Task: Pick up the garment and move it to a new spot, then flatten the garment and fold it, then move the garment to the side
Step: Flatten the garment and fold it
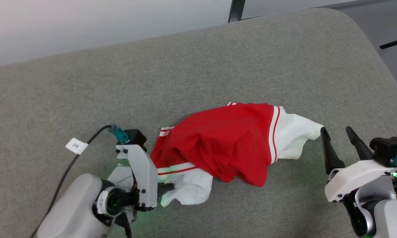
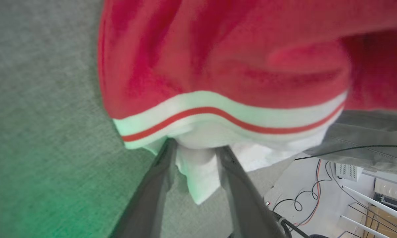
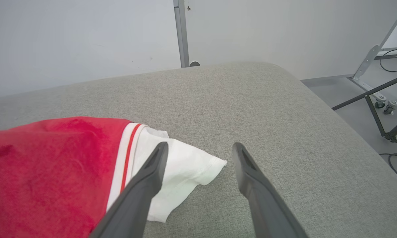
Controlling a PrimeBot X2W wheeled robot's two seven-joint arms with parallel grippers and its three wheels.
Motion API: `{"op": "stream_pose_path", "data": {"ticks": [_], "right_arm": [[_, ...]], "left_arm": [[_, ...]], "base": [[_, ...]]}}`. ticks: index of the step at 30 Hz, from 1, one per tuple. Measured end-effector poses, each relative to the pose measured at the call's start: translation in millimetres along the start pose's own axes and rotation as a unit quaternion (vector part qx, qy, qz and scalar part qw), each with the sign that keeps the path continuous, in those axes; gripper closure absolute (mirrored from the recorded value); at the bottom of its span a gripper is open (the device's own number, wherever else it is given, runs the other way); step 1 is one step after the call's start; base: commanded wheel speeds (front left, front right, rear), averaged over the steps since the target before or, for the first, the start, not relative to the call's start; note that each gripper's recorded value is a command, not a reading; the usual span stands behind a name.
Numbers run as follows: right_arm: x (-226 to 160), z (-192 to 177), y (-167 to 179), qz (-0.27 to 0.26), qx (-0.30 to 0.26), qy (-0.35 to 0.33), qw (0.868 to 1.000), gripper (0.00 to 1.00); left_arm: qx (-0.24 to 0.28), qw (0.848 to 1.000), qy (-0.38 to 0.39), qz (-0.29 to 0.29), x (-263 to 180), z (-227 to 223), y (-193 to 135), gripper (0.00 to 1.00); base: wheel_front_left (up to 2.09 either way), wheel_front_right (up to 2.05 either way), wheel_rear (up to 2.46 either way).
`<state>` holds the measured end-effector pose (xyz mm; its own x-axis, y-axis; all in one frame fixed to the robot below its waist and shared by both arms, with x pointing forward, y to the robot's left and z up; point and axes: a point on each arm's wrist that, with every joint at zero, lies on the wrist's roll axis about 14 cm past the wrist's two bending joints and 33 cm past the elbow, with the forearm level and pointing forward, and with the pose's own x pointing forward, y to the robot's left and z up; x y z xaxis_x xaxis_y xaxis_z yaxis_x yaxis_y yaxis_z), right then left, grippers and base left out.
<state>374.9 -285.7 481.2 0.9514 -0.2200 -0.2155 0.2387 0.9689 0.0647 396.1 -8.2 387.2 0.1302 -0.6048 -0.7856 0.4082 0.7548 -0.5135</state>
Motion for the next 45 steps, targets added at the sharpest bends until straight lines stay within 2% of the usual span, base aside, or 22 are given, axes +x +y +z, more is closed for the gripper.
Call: {"op": "stream_pose_path", "data": {"ticks": [7,14,22,29,33,39,42,43,44,45], "right_arm": [[2.1,1.2,0.8,0.0,0.001,-0.002,1.0,0.0],[5.7,5.1,11.4,0.015,-0.004,-0.005,1.0,0.0],[9.5,9.1,28.5,0.039,-0.008,-0.006,0.999,0.0],[10.0,12.7,36.5,0.051,-0.009,-0.007,0.999,0.0],[9.6,11.9,36.1,0.052,-0.012,-0.005,0.999,0.0],[10.9,8.6,36.2,0.052,-0.013,0.001,0.999,0.0],[11.0,7.6,37.2,0.053,-0.013,0.003,0.999,0.0],[10.8,7.9,37.6,0.053,-0.012,0.002,0.999,0.0],[10.6,8.5,37.5,0.053,-0.012,0.002,0.999,0.0],[10.2,8.7,37.7,0.053,-0.011,0.002,0.999,0.0]], "left_arm": [[0.007,1.0,0.014,0.02,-12.5,-1.9,14.4,1.0],[0.043,0.995,-0.002,0.094,-56.7,6.8,50.6,1.0],[0.077,0.979,-0.051,0.179,-121.2,26.8,86.5,1.0],[0.073,0.965,-0.086,0.236,-164.0,37.6,107.2,1.0],[0.05,0.965,-0.086,0.243,-164.3,27.8,119.3,1.0],[0.014,0.972,-0.067,0.223,-136.0,5.2,126.7,1.0],[-0.004,0.973,-0.072,0.221,-129.7,3.3,131.3,0.82],[-0.005,0.972,-0.079,0.223,-129.5,4.5,132.5,0.54],[-0.006,0.97,-0.086,0.229,-131.3,6.6,134.3,0.0],[-0.007,0.968,-0.093,0.232,-133.5,8.8,135.1,0.0]], "base": [[0.0,0.0,0.0],[0.0,0.0,0.0],[0.0,0.0,0.0],[0.0,0.0,0.0],[0.0,0.0,0.0],[0.0,0.0,0.0],[0.0,0.0,0.0],[0.0,0.0,0.0],[0.0,0.0,0.0],[0.0,0.0,0.0]]}}
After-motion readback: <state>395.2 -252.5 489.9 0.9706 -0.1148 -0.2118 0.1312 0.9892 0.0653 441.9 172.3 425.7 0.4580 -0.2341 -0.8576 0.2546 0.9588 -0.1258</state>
